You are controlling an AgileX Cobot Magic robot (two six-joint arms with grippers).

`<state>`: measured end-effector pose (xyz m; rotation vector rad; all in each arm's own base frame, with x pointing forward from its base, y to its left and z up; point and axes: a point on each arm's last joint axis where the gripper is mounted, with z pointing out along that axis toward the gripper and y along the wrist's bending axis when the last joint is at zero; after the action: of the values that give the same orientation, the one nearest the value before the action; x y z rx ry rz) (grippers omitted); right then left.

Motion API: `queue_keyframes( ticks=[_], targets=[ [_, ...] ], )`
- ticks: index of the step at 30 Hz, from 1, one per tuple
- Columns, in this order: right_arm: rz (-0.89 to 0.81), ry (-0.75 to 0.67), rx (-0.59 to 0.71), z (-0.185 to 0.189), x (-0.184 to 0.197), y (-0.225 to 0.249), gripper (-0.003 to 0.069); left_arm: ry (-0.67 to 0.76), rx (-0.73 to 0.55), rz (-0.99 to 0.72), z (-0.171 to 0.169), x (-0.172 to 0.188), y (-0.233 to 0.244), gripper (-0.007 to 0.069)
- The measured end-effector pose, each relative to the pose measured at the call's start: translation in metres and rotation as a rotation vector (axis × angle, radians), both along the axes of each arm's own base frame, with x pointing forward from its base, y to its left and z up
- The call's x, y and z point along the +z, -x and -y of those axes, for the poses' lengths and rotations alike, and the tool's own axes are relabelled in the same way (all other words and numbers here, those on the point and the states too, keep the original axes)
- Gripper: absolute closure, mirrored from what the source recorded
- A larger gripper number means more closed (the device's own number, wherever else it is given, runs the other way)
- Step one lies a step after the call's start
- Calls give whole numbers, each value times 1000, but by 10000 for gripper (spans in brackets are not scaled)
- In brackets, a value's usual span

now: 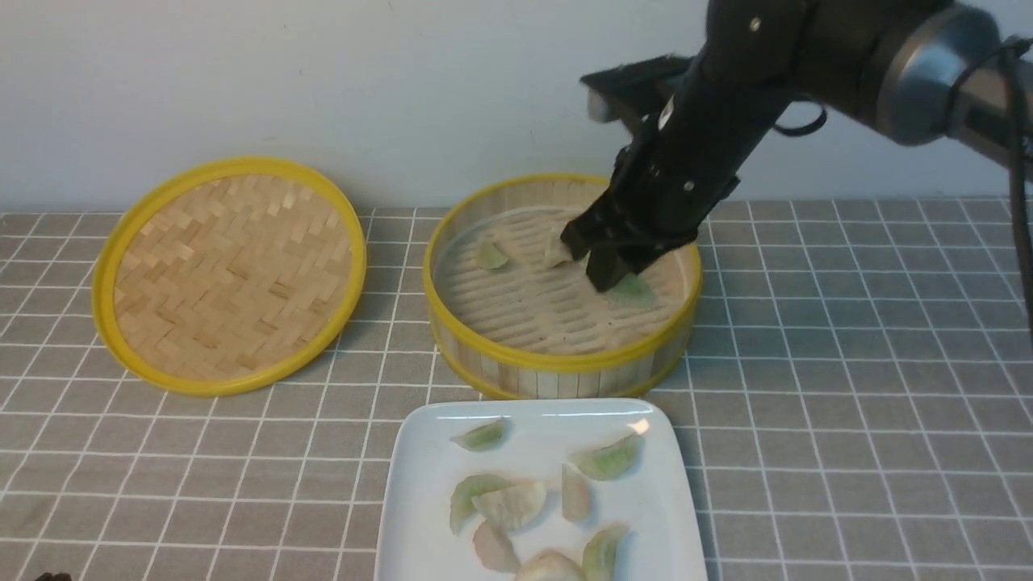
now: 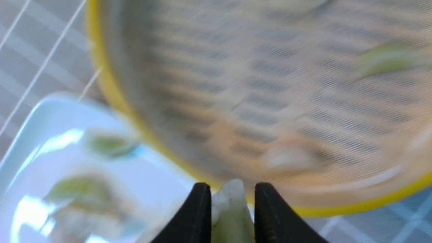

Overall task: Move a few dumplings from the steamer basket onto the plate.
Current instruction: Use the right arm to put the dumpling into the plate, then use the right arm to grab a dumpling from inside the steamer

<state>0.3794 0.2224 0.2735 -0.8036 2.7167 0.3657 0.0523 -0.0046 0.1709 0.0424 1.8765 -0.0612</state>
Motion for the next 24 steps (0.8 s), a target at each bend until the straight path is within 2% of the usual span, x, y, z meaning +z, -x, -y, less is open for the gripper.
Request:
queue_keyframes(
  ticks=[6, 9, 11, 13, 14, 15, 18, 22, 24],
  targets=[
    [-117, 83, 129, -49, -48, 37, 513, 0, 0, 0, 0, 0, 0, 630],
    [-132, 98, 149, -57, -57, 41, 508, 0, 0, 0, 0, 0, 0, 630],
    [-141, 105, 159, -62, -63, 43, 480, 0, 0, 0, 0, 0, 0, 630],
    [-146, 108, 163, -64, -66, 44, 405, 0, 0, 0, 0, 0, 0, 630],
    [-144, 108, 163, -64, -66, 44, 391, 0, 0, 0, 0, 0, 0, 630],
    [-136, 111, 164, -64, -65, 43, 337, 0, 0, 0, 0, 0, 0, 630],
    [-87, 121, 164, -65, -56, 37, 272, 0, 0, 0, 0, 0, 0, 630],
    [66, 140, 116, -64, -24, 18, 244, 0, 0, 0, 0, 0, 0, 630],
    [145, 128, 34, -55, -2, 2, 240, 0, 0, 0, 0, 0, 0, 630]
  ],
)
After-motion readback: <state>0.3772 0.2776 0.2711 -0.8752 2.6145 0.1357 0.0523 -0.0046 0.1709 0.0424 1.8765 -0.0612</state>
